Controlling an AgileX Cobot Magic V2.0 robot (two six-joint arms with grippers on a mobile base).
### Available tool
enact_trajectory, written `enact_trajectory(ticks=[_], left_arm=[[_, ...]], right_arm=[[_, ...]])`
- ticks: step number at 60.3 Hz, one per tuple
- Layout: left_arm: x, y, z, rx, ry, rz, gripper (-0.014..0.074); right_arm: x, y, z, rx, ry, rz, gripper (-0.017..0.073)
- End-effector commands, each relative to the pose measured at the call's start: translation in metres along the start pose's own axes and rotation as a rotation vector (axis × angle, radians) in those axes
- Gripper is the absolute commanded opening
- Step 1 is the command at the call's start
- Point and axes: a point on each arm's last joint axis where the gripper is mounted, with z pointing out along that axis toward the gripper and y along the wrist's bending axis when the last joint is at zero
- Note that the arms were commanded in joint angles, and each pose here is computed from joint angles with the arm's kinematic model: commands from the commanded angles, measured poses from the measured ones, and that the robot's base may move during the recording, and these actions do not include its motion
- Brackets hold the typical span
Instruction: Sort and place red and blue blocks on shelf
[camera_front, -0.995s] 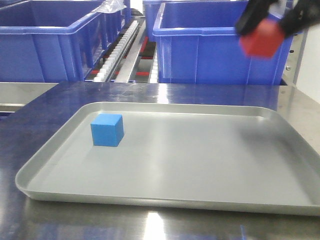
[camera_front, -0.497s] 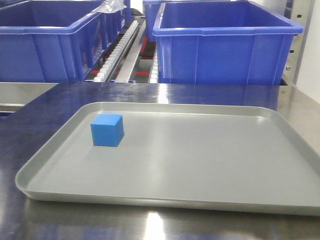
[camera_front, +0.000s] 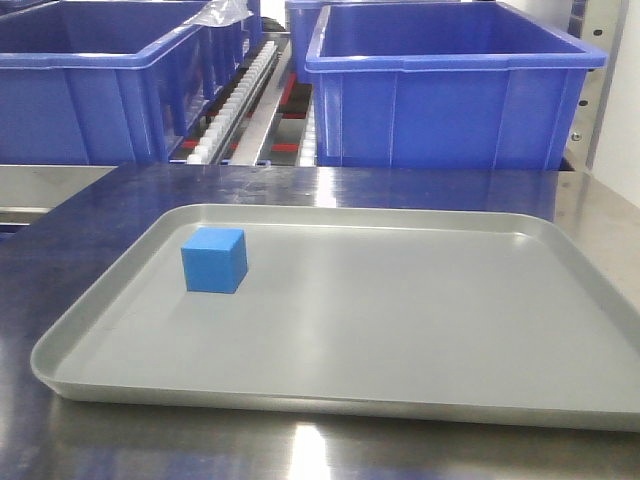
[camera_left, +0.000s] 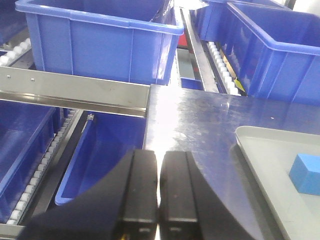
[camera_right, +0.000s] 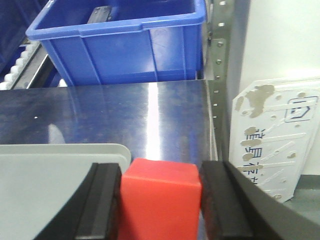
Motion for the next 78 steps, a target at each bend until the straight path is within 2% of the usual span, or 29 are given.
enact_trajectory(ticks=[1, 11, 78], left_arm=[[-0.001, -0.0015, -0.0002, 0.027, -0.073, 0.0, 0.0123], [-0.001, -0.0015, -0.0002, 0.027, -0.073, 0.0, 0.0123], [-0.001, -0.0015, -0.0002, 0.027, -0.073, 0.0, 0.0123]], right_arm=[[-0.0092, -0.0004, -0.0085, -0.001, -0.135, -0.009, 0.0051], [0.0004, -0.0022, -0.0106, 0.001, -0.138, -0.009, 0.0051], [0.0003, -0.0022, -0.0107, 0.0, -0.139, -0.009, 0.0051]])
